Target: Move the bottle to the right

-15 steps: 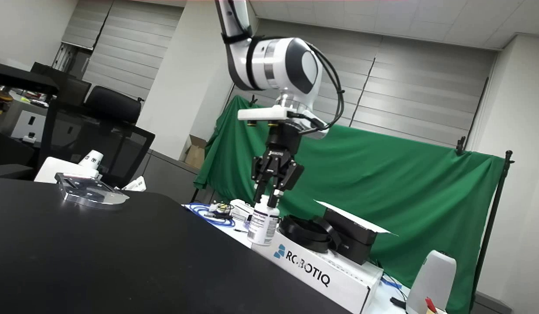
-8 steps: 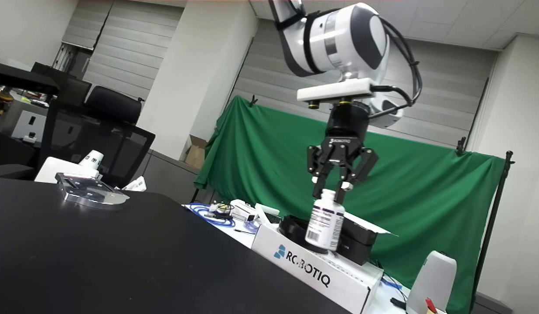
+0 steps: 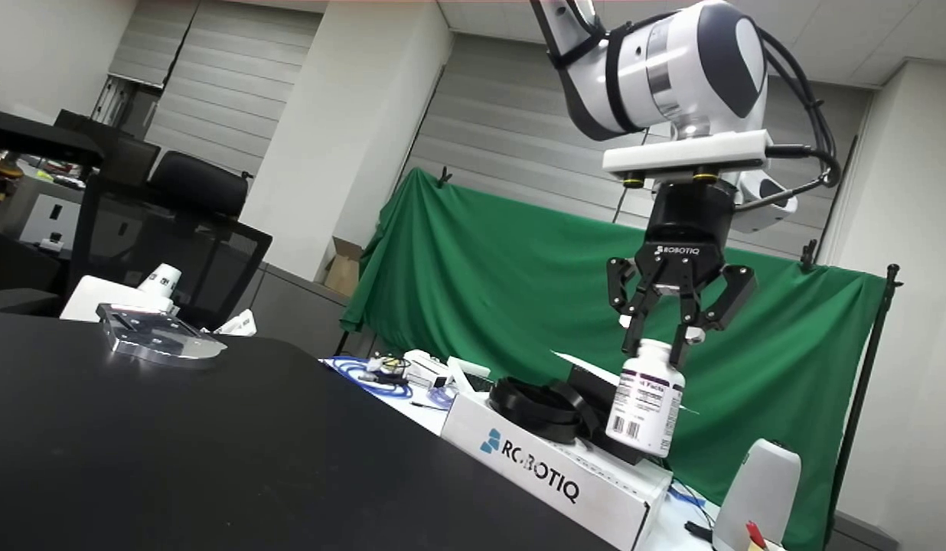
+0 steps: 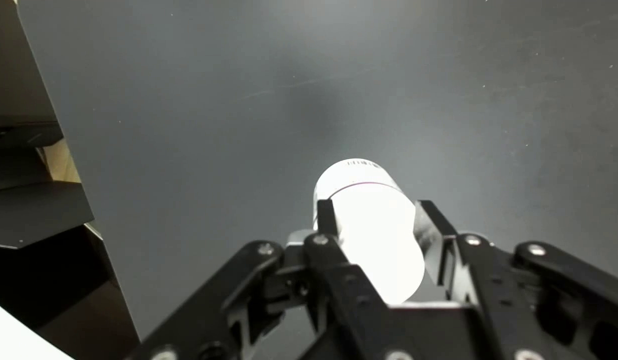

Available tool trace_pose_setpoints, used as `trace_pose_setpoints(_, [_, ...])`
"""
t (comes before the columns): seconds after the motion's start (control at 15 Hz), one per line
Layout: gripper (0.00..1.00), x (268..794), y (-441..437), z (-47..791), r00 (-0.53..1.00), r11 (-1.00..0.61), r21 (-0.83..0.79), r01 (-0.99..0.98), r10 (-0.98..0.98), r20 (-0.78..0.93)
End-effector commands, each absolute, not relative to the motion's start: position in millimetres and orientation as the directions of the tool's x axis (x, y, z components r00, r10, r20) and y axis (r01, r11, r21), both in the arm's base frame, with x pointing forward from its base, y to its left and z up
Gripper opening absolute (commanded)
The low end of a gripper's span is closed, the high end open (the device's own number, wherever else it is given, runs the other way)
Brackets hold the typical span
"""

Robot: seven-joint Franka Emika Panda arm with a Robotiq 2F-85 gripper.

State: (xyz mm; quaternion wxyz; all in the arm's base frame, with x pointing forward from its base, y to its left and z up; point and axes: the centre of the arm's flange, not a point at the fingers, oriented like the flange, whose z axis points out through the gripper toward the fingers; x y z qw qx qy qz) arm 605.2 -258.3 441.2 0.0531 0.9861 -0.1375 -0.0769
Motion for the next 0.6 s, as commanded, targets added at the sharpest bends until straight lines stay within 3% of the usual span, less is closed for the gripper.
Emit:
trace_pose_setpoints(0.0, [0.43,607.0,-259.5,442.1,0.95,-0.96,0.118,-0.255,-0.272,-0.152])
trace_pose_setpoints(0.53, [0.43,611.2,-259.7,442.8,0.952,-0.964,0.109,-0.244,-0.259,-0.163])
